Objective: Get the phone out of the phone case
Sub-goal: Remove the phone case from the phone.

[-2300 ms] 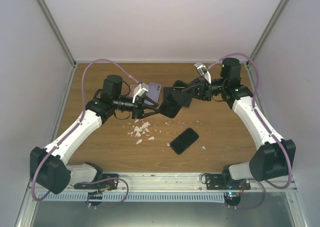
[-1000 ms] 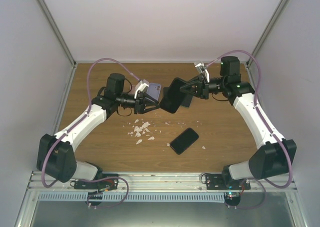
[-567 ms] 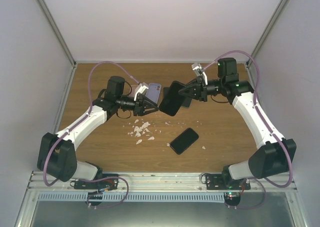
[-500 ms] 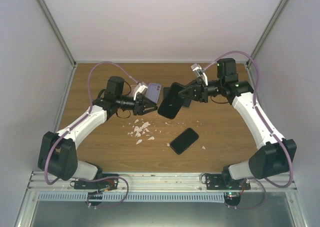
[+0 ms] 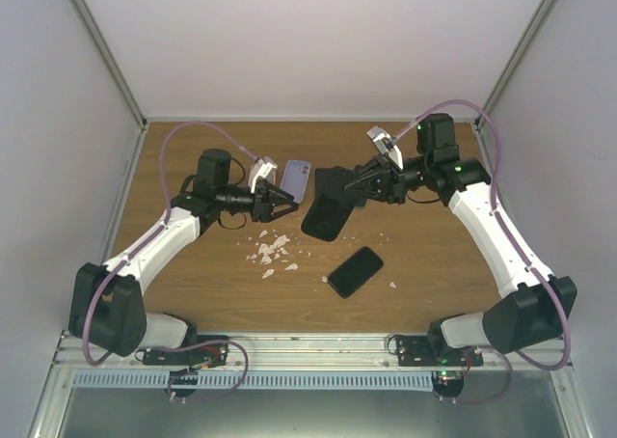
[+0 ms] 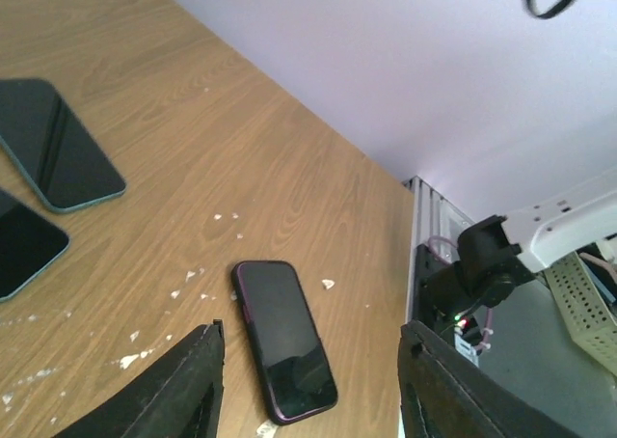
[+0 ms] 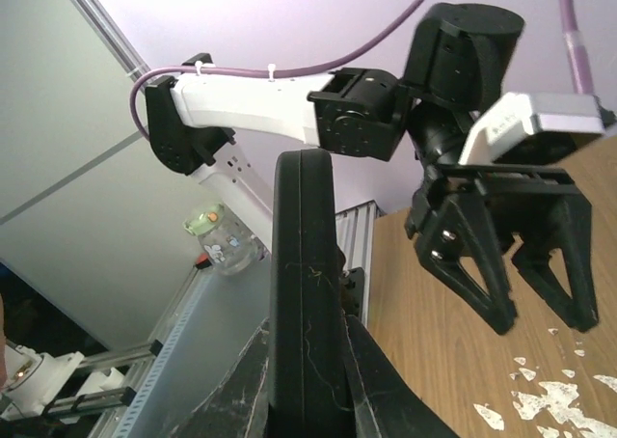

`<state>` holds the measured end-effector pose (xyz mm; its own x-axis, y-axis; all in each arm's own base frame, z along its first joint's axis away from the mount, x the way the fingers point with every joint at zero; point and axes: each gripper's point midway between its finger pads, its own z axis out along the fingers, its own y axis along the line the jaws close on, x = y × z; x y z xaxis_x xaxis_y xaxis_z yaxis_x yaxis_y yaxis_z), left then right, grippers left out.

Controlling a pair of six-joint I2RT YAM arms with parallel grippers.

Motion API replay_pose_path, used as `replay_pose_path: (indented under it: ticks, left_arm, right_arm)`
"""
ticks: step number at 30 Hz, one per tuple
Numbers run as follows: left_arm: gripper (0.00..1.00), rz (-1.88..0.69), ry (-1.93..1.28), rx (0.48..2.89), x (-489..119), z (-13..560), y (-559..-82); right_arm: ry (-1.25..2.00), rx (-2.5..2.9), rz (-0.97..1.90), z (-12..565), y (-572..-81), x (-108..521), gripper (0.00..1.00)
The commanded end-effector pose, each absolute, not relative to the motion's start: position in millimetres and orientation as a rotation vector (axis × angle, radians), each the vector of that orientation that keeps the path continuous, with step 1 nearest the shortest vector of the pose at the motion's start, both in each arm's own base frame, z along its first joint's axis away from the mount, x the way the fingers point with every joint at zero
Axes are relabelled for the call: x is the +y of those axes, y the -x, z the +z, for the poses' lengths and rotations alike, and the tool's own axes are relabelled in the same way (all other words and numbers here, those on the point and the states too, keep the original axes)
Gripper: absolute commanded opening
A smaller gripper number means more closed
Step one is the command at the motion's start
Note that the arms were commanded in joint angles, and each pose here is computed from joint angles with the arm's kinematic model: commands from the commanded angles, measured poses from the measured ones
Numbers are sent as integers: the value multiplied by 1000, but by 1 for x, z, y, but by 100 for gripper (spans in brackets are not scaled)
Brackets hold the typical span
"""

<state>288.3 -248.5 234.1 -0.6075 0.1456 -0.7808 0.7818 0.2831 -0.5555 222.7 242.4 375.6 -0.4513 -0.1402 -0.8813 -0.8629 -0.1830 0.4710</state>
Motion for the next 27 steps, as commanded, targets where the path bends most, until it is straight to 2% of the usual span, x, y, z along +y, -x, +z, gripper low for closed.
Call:
replay_pose_path:
  ticks: [1,8,10,16,27]
  left_arm:
    - [54,-1325,-951,1742,-245,280,-266]
    - [80,-1289,-1102,1562,-237,318,-221]
    - [84,-1295,-1122,1534,-236,323,-210]
    - [85,-1268,-1183,1499,-247,330,-191]
    - [78,-1236,-1105,1565,-255,328,-211]
  right_arm:
    - [1292,1293,1815,414,-189,232,1]
    - [1298,1298,1749,414,-195,235,0]
    - [1298,1301,1732,412,-197,236,0]
    - [1301,1299,1729,414,-200,237,1]
    - [1323,1279,1734,415,-191,240,0]
